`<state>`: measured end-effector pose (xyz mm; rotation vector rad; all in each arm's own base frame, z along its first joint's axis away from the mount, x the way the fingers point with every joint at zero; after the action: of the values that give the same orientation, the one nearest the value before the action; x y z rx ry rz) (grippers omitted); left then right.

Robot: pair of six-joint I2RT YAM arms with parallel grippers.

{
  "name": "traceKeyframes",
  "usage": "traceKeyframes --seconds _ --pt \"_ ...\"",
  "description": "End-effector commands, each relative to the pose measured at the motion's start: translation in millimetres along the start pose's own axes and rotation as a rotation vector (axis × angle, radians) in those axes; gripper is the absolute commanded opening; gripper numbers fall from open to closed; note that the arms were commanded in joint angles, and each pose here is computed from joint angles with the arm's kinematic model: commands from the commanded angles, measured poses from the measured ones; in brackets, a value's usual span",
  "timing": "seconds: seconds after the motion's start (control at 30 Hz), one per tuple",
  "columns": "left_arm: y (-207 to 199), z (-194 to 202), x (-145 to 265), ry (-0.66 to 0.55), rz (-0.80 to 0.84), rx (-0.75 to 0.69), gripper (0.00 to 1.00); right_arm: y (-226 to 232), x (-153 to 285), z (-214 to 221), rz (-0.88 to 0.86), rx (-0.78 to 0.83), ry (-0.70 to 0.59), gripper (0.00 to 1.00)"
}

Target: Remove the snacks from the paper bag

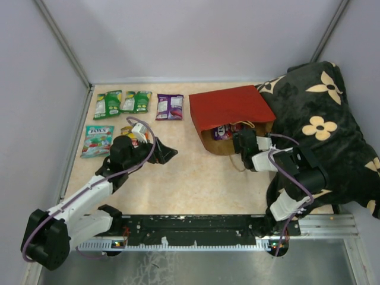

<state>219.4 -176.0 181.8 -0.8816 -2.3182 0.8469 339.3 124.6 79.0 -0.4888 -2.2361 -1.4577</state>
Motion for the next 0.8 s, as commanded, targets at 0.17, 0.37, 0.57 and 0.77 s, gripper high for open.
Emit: traceKeyframes --seconds 0.17,0.37,0.57,0.77 --pt "-7 -16 6 -0.014 -0.047 -0.067 1.00 19 -27 -6 -0.014 -0.020 -0.088 0.32" --pt "-6 -11 8 -0.003 -0.045 -0.054 1.00 28 -7 -16 -0.063 0.036 -0.105 0.02" --pt "-9 -13 10 -0.003 -0.040 -0.053 1.00 30 40 -27 -0.125 0.180 -0.061 0.00" --pt "-15 -21 12 -0.015 -0.037 -0.077 1.00 18 107 -30 -0.151 0.372 0.028 0.00"
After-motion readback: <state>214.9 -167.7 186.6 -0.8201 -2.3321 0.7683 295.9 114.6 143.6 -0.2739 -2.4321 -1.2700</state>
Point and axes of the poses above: each gripper's point midway between its finger pads, its own x axis back along the fingers, its own y axis along the line the jaws close on, z = x × y, the point moved 6 cm from there along x, back along the fingers, and after that the axes turned 10 degrees about x, right-handed, at the moved point
